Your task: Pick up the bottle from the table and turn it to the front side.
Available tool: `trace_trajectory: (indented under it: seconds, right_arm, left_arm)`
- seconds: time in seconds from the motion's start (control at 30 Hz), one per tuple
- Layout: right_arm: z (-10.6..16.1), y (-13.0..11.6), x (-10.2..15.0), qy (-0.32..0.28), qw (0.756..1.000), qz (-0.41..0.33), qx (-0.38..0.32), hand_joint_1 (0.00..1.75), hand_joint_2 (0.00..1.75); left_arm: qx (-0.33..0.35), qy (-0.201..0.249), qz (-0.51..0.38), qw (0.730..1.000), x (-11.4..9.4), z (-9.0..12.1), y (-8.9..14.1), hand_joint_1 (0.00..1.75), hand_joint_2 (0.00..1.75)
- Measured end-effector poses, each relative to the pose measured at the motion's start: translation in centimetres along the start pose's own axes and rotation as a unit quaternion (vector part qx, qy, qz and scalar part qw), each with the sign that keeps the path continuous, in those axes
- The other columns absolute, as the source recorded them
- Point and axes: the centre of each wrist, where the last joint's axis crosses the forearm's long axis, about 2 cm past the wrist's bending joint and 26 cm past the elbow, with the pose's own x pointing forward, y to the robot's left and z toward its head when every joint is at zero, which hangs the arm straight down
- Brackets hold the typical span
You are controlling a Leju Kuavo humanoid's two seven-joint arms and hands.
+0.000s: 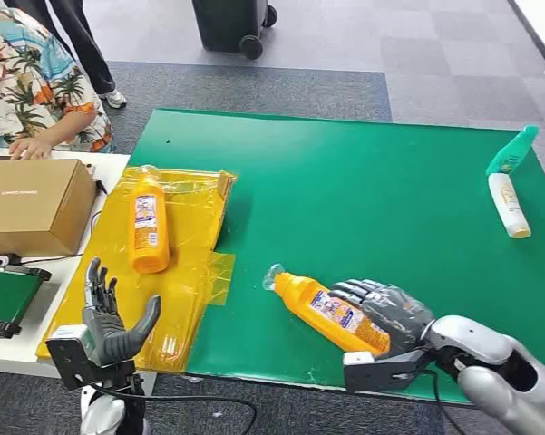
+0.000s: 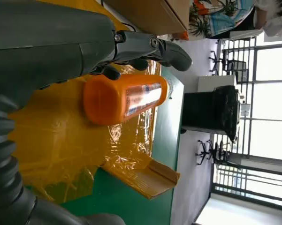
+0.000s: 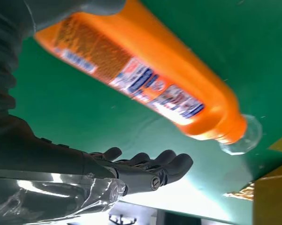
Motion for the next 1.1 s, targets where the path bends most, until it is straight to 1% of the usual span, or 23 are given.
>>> trace_trajectory:
  seconds: [0.07,0.27,0.4,0.53,0.87,1.1]
  right_arm:
    - [-0.3,0.4,0.3,0.0,1.0,-0.007,-0.001,0.0,1.75]
    - [-2.3,2.6,2.9,-0.002,0.999,-0.052,-0.016,0.0,1.75]
    - [-3.4,3.3,4.1,0.004,0.998,-0.059,-0.031,0.0,1.75]
    - [-4.2,3.7,4.8,0.01,0.998,-0.058,-0.033,0.0,1.75]
    - [-5.1,4.7,5.0,0.041,0.998,-0.029,-0.028,0.0,1.75]
    - [-5.9,4.6,3.3,0.069,0.998,-0.003,-0.003,0.0,1.75]
  left_arm:
    - [0.001,0.001,0.001,1.0,0.0,0.0,0.0,0.0,1.75]
    - [0.002,0.004,0.001,1.0,-0.1,-0.1,-0.1,0.0,1.75]
    - [0.001,0.008,0.0,1.0,-0.1,-0.1,-0.3,0.0,1.75]
    - [0.001,0.011,-0.001,1.0,-0.2,0.0,-0.4,0.0,1.75]
    - [0.001,0.016,-0.002,1.0,-0.2,0.0,-0.4,0.0,1.75]
    - [-0.003,0.019,-0.002,1.0,-0.2,0.0,-0.5,0.0,1.75]
